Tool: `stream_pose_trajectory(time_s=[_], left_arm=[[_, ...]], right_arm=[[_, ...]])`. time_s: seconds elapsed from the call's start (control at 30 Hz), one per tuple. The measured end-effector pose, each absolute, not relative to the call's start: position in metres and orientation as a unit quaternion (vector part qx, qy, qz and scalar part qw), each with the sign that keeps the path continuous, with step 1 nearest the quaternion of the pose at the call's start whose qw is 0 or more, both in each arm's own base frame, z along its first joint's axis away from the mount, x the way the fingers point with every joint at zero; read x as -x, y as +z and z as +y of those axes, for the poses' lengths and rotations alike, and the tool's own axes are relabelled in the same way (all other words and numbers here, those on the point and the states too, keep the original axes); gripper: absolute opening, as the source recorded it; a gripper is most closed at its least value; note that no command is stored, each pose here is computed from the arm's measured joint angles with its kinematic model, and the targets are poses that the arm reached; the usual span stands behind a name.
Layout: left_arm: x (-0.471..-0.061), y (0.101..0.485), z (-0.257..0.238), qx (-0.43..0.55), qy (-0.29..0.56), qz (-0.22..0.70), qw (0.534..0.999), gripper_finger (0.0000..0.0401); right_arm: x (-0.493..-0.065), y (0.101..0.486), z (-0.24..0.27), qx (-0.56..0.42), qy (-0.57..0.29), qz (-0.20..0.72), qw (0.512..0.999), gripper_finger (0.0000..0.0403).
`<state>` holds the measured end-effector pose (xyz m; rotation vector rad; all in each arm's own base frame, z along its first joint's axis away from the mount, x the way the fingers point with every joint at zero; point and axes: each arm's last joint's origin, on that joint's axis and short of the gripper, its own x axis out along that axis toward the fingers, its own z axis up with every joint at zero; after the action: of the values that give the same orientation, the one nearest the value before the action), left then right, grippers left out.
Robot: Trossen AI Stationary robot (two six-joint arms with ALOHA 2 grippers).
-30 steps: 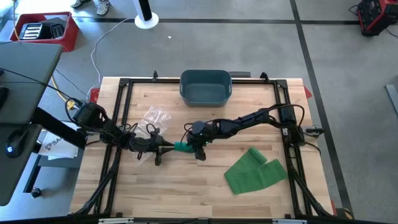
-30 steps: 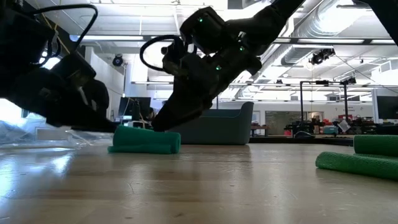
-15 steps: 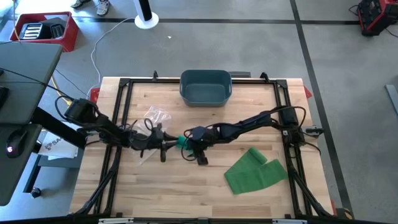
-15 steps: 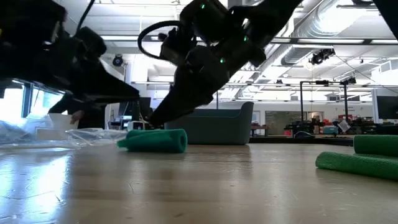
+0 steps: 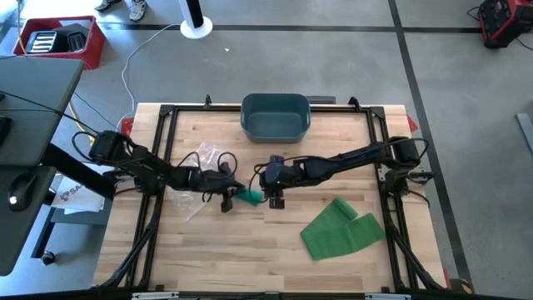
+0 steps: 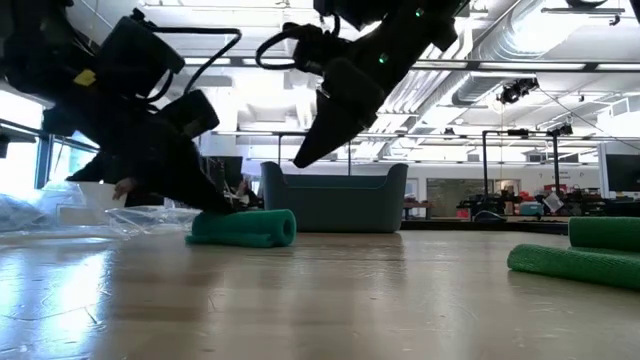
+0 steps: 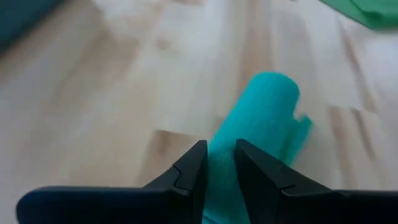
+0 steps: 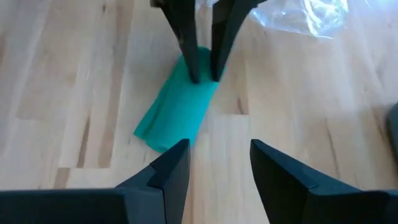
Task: Roll bandage
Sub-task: Roll the blue bandage
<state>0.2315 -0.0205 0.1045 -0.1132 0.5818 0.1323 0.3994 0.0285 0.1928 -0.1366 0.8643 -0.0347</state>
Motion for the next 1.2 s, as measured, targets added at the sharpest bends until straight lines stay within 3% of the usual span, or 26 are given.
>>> stream_pose_trajectory(time_s=[0.27,0.67,1.03,1.2], left_arm=[[-0.225,0.100,-0.044,0.051,0.013,0.323,0.945,0.0078],[-0.217,0.100,-0.065,0.029,0.026,0.322,0.946,0.0078],[-0.211,0.112,-0.064,0.018,0.064,0.304,0.950,0.0078],[-0.209,0.116,-0.064,0.024,0.069,0.303,0.950,0.0078]], right_arm=[[-0.409,0.193,0.039,0.028,0.052,0.375,0.925,0.0161],[-0.435,0.135,0.023,-0.115,0.025,0.364,0.924,0.0161],[-0.437,0.129,0.027,-0.159,0.084,0.365,0.913,0.0162],[-0.439,0.130,0.028,-0.183,0.093,0.359,0.911,0.0187]])
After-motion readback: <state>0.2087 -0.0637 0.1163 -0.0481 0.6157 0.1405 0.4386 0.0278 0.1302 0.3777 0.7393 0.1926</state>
